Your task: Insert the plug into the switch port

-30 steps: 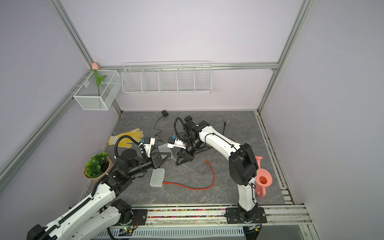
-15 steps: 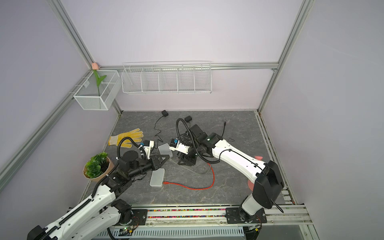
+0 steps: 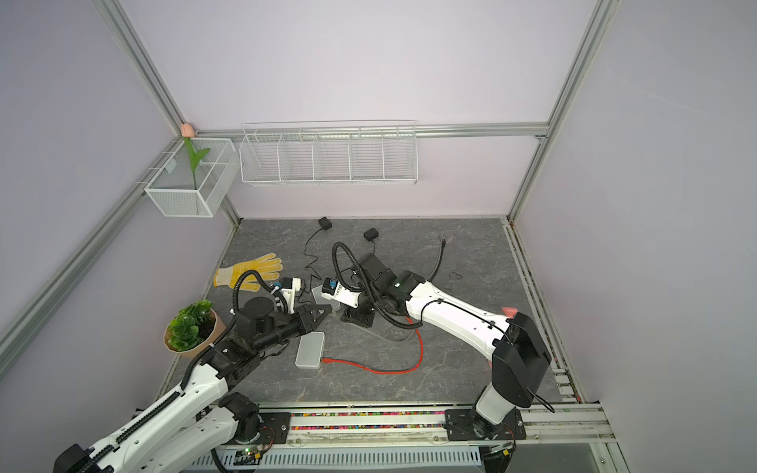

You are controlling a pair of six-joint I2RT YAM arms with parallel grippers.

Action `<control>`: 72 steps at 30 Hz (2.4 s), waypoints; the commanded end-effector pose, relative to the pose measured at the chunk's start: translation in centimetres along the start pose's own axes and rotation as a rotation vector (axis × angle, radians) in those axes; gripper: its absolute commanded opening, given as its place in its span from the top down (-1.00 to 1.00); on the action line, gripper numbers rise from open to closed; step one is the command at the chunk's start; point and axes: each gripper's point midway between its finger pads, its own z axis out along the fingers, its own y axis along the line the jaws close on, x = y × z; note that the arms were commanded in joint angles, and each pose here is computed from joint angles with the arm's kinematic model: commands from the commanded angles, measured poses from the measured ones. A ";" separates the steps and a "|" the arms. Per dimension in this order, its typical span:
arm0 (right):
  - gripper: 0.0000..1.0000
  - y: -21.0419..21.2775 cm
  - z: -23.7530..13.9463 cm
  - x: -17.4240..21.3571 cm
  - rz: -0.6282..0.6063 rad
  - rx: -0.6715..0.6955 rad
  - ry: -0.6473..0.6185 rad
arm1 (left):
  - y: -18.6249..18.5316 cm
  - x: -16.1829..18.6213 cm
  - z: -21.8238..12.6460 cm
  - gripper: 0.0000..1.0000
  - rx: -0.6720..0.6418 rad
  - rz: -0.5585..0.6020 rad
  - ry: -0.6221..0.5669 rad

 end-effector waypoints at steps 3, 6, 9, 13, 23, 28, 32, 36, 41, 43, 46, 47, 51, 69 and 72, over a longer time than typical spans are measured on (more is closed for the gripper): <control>0.16 0.8 1.3 0.5 0.001 -0.026 0.023 | 0.6 0.1 -0.1 1.00 -0.028 -0.015 -0.008; 0.18 1.0 1.6 0.5 0.002 -0.036 0.025 | 0.6 0.1 -0.1 1.00 -0.029 -0.016 -0.007; 0.26 1.2 1.9 0.3 -0.002 -0.037 0.021 | 0.6 0.1 -0.1 1.00 -0.029 -0.017 -0.007; 0.47 1.1 2.5 0.4 0.001 -0.033 0.029 | 0.5 0.1 -0.2 1.00 -0.024 -0.019 -0.009; 0.86 0.5 2.1 0.2 0.004 0.023 -0.006 | 1.8 0.6 -0.6 0.42 -0.081 -0.030 -0.001; 0.86 -0.1 3.0 2.7 -0.007 0.049 0.123 | 6.6 0.8 -2.5 -0.28 -0.283 -0.086 -0.012; 0.85 0.1 4.4 5.8 -0.005 0.008 0.284 | 10.3 1.7 -3.6 -0.30 -0.396 -0.146 -0.027; 0.85 1.1 5.8 7.2 0.003 -0.055 0.373 | 12.7 2.7 -3.8 -0.31 -0.467 -0.173 -0.038; 0.85 2.9 7.9 8.1 -0.033 -0.114 0.436 | 15.7 4.1 -4.2 -0.27 -0.564 -0.190 -0.042; 0.85 3.7 8.8 8.3 -0.045 -0.143 0.453 | 16.2 4.2 -4.3 -0.19 -0.571 -0.191 -0.056; 0.85 4.5 10.0 8.6 -0.052 -0.183 0.465 | 16.4 4.0 -4.3 0.03 -0.563 -0.187 -0.083; 0.86 4.7 10.3 8.6 -0.054 -0.191 0.467 | 16.5 4.0 -4.3 0.06 -0.570 -0.186 -0.087; 0.86 5.3 11.1 8.6 -0.058 -0.225 0.469 | 16.8 4.0 -3.9 0.13 -0.564 -0.186 -0.084; 0.85 5.5 13.4 9.6 -0.061 -0.285 0.556 | 17.4 4.0 -2.0 0.22 -0.566 -0.166 -0.015; 0.86 5.5 13.5 9.5 -0.055 -0.298 0.567 | 17.3 4.4 -1.7 0.22 -0.544 -0.172 0.002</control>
